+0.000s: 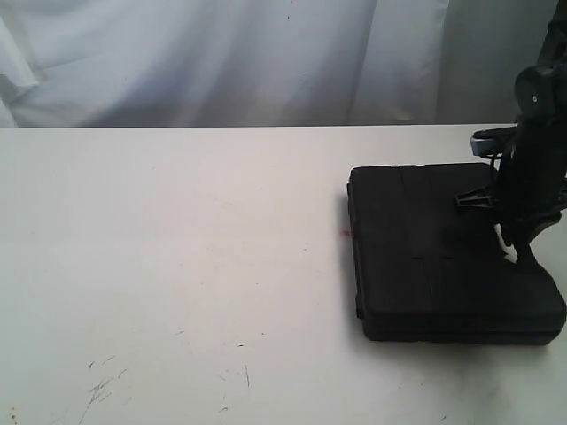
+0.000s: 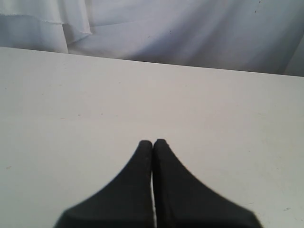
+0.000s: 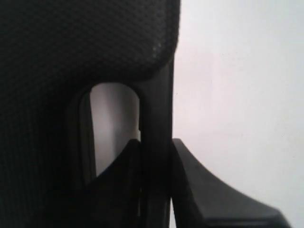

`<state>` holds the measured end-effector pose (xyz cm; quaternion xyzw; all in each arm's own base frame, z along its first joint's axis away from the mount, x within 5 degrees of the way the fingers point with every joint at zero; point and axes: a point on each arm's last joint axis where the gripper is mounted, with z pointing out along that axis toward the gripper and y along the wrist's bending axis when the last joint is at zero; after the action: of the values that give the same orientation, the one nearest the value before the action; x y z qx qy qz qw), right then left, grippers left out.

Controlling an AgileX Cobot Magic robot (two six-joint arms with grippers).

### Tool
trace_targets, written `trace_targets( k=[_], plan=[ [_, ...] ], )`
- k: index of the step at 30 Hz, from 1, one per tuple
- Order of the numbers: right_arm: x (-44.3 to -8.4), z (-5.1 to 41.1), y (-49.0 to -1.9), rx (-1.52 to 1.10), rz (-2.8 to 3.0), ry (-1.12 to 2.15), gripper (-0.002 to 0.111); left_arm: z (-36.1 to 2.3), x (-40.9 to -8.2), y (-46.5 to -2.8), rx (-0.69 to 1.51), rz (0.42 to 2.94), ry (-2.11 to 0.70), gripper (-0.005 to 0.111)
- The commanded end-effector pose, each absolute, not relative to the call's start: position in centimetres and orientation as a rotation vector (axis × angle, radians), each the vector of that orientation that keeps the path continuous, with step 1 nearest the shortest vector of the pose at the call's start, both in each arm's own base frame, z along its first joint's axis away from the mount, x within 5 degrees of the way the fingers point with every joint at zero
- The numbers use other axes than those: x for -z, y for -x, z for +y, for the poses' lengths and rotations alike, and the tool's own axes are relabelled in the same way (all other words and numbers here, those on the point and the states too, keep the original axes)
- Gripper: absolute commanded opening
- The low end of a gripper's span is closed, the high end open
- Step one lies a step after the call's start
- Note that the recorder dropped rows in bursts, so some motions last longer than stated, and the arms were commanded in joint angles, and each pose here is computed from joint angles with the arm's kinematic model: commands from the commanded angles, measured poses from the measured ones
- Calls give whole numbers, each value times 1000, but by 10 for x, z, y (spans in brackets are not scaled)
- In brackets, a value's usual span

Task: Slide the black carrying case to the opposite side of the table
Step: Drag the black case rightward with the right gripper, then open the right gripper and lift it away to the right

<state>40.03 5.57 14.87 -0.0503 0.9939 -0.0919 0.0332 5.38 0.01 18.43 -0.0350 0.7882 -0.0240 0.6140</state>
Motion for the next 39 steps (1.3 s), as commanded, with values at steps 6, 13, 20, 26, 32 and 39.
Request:
trace_targets(
  k=[6, 13, 20, 26, 32, 39],
  plan=[
    [-156, 55, -404, 253, 2998, 228, 0, 0, -184, -54, 54, 1802, 82, 0],
    [-156, 53, -402, 275, 3025, 165, 12, 0, -184, -54, 54, 1802, 82, 0],
    [-156, 53, -402, 274, 3025, 161, 21, 0, -184, -54, 54, 1802, 82, 0],
    [-156, 53, -402, 271, 3021, 160, 40, 0, -184, -54, 54, 1802, 82, 0],
    [-173, 54, -400, 250, 2991, 95, 51, 0, -184, -54, 54, 1802, 82, 0],
    [-222, 56, -386, 140, 2916, -69, 42, 0, -184, -54, 54, 1802, 82, 0]
  ],
)
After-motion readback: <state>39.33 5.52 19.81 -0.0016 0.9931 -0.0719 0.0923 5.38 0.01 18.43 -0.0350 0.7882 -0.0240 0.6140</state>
